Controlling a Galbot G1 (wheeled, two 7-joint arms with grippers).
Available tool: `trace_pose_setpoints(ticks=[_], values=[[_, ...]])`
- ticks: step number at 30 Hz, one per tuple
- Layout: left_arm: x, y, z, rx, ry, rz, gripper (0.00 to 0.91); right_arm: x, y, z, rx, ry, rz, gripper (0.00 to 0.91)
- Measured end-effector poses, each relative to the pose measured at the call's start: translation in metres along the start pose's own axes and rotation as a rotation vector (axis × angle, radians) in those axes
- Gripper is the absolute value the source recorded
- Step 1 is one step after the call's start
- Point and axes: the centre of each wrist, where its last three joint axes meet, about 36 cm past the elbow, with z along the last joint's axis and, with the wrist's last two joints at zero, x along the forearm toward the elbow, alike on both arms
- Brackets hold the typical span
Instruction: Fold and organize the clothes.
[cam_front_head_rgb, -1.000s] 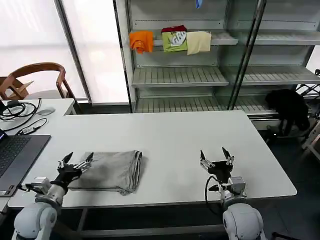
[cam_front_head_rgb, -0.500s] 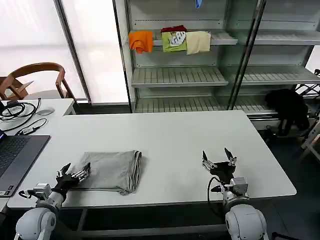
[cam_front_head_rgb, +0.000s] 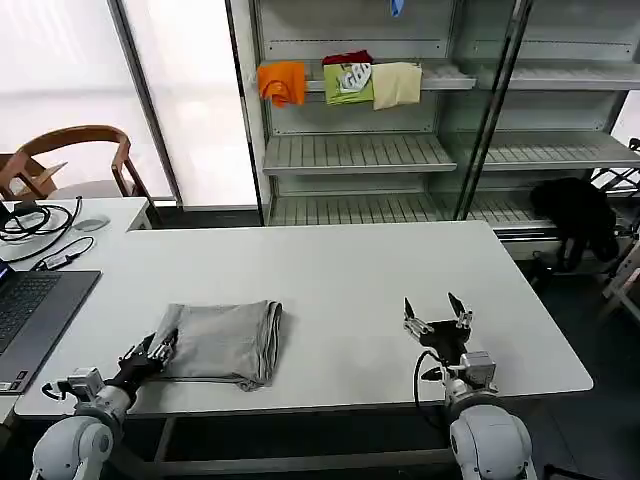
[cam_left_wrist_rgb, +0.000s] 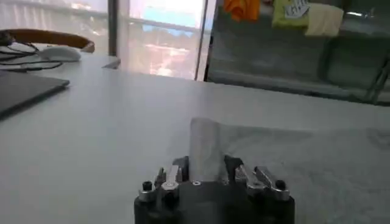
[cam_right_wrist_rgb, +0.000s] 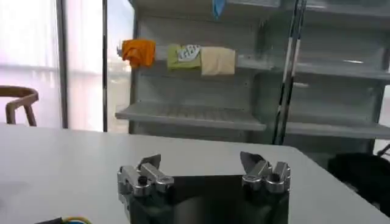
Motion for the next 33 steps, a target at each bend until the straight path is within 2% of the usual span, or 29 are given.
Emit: trace_pose_setpoints(ticks=[10,17,22,26,29,33], values=[[0.002,-0.003,-0.014,0.047,-0.036,0.020,0.000,0.000,-0.003,0.000,0.002,-0.003,0.003,0.907],[0.017,0.032,-0.043,-0.060,-0.073,-0.047,0.010,-0.002,-0.002,-0.001,0.003,-0.006,-0.008,0.907],[0.035,0.078,-0.080,-0.212,-0.099,-0.142,0.020,-0.004,0.002,0.000,0.000,-0.007,-0.018,0.907],[0.054,0.108,-0.122,-0.329,-0.124,-0.212,0.020,-0.005,0.003,0.001,0.000,-0.005,-0.028,0.907],[0.069,0.120,-0.158,-0.410,-0.149,-0.250,0.020,-0.005,0.003,0.002,0.002,-0.004,-0.030,0.907],[0.082,0.119,-0.192,-0.484,-0.174,-0.273,0.020,-0.003,0.002,0.002,0.006,-0.003,-0.031,0.907]])
